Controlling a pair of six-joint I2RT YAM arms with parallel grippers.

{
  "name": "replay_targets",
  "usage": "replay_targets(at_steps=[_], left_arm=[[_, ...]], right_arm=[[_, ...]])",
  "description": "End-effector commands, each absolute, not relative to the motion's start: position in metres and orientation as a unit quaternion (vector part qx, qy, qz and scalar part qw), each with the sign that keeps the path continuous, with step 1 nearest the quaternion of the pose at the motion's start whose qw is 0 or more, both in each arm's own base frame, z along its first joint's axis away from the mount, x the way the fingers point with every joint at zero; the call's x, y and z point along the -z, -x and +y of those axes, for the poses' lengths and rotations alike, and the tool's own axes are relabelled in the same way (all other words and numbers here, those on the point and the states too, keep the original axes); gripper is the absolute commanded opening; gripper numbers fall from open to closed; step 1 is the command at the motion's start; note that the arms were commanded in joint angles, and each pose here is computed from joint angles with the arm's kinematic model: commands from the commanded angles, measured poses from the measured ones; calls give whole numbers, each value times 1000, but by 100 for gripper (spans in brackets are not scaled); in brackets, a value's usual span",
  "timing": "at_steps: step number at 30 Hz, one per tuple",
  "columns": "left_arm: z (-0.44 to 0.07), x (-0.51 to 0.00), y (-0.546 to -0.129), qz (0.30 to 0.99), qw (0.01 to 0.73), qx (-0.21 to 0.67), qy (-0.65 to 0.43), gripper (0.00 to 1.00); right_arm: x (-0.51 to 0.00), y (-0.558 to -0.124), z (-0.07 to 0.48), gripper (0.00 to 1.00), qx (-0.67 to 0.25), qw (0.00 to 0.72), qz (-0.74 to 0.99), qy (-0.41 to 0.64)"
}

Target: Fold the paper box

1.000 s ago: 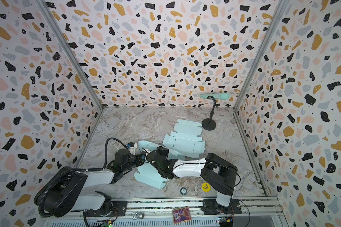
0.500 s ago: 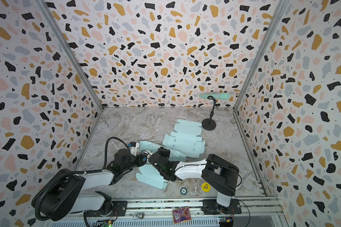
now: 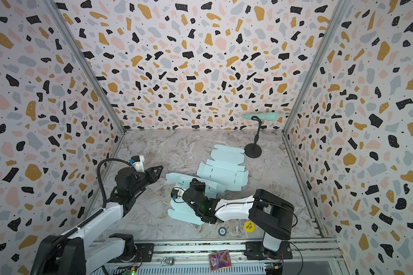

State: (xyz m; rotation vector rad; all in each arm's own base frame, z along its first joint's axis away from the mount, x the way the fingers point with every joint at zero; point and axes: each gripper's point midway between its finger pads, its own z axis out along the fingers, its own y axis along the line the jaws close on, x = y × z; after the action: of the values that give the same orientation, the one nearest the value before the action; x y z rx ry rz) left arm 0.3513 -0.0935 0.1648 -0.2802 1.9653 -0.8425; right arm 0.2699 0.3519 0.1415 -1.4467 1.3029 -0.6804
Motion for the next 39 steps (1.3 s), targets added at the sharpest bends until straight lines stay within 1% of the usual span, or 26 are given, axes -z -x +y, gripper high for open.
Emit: replay_targets(at_steps=[1,3,5,7,9,15,21,27,31,39], left_arm=[[-80,-151,-375,812,459,337,128,32],[-79,-139,-388,822,448,327,127,32],[-86,-127,-394,827,435,337,117,31],[-95,-119,-394,830,423,346,109,31],[-106,-107,-389,842,412,334,93,31],[-131,-86,-368,852,389,343,67,32],[-146,-81,-340,852,377,359,49,32],[-161,-91,-315,842,382,379,28,33],[-170,-89,-297,841,384,381,6,33],[-171,-79,-271,834,403,375,-25,38]], right_arm=[[-163,-264,354,0,275,537,527,598],[-159,-262,355,0,274,534,522,606],[-158,-261,356,0,276,536,516,609],[-158,-261,358,0,275,538,511,611],[-160,-262,361,0,272,543,509,610],[-157,-263,365,0,276,547,500,613],[-157,-267,364,0,277,547,501,611],[-154,-270,363,0,279,543,501,613],[-153,-270,362,0,280,543,500,614],[-145,-267,358,0,288,539,488,624]])
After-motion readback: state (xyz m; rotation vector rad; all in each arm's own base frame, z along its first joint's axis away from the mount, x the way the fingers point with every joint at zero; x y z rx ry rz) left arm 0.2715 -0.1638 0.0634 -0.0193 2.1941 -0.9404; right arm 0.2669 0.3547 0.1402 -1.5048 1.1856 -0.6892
